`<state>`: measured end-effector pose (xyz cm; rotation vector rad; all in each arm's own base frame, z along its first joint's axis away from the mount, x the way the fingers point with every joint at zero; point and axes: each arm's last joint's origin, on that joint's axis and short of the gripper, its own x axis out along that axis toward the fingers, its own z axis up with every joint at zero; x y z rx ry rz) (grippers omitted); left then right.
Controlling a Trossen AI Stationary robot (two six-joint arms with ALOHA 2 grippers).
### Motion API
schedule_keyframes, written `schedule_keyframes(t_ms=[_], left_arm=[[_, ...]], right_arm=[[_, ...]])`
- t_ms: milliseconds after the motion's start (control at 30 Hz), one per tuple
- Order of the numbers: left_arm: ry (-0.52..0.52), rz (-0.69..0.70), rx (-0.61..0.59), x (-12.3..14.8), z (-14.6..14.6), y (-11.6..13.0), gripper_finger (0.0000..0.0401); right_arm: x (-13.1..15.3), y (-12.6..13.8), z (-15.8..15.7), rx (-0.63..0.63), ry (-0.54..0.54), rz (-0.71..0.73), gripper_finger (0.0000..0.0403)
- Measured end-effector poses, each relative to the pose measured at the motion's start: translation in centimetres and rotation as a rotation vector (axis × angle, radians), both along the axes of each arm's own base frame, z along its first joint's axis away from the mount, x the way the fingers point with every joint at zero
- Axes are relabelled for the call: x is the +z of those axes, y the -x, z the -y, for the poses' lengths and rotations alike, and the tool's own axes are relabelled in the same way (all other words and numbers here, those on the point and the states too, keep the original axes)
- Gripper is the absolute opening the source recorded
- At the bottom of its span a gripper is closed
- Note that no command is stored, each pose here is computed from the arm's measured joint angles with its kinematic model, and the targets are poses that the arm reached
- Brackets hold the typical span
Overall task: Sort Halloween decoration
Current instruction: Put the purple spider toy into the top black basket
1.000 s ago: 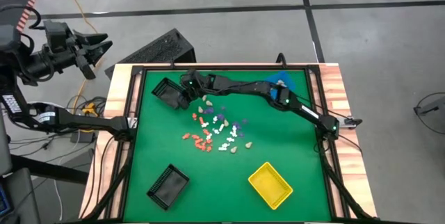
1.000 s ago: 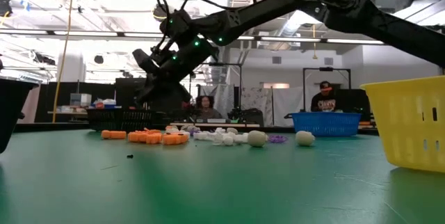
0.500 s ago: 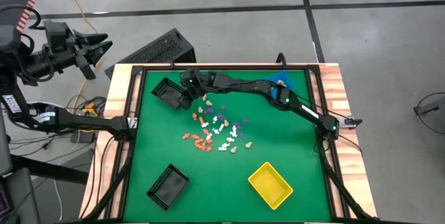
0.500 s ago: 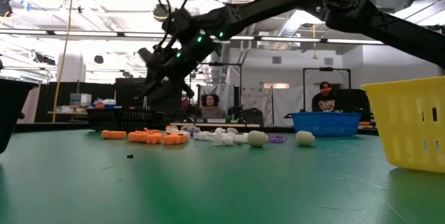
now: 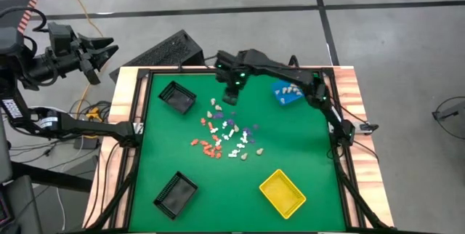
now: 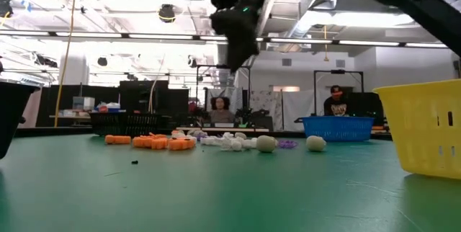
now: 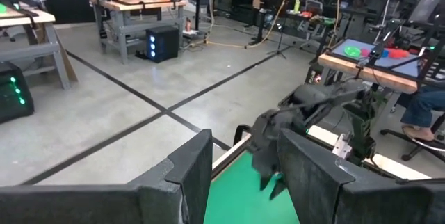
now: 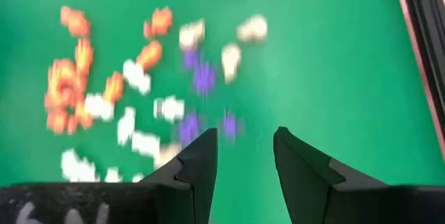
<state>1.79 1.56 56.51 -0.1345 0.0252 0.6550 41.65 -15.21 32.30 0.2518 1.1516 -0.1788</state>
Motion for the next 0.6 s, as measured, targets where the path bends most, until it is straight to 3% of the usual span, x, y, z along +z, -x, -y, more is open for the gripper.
schedule_keyframes(t_ms=[167,333,467,600], left_arm=[[0.040,-0.011,-0.012,-0.3,0.0,0.0,0.0153],[0.059,-0.024,-0.031,-0.5,0.1,0.0,0.0153],[0.059,-0.017,-0.031,-0.5,0.1,0.0,0.0153],[0.057,-0.016,-0.023,-0.5,0.1,0.0,0.0153]], right_arm=[[0.8,3.4,-1.1,0.011,-0.012,-0.047,0.0166],[-1.7,7.2,-3.2,-0.057,-0.014,0.053,0.0166],[-6.1,7.0,-4.9,-0.104,-0.004,0.267,0.0165],[-9.6,5.5,-5.9,-0.126,0.059,0.389,0.0165]])
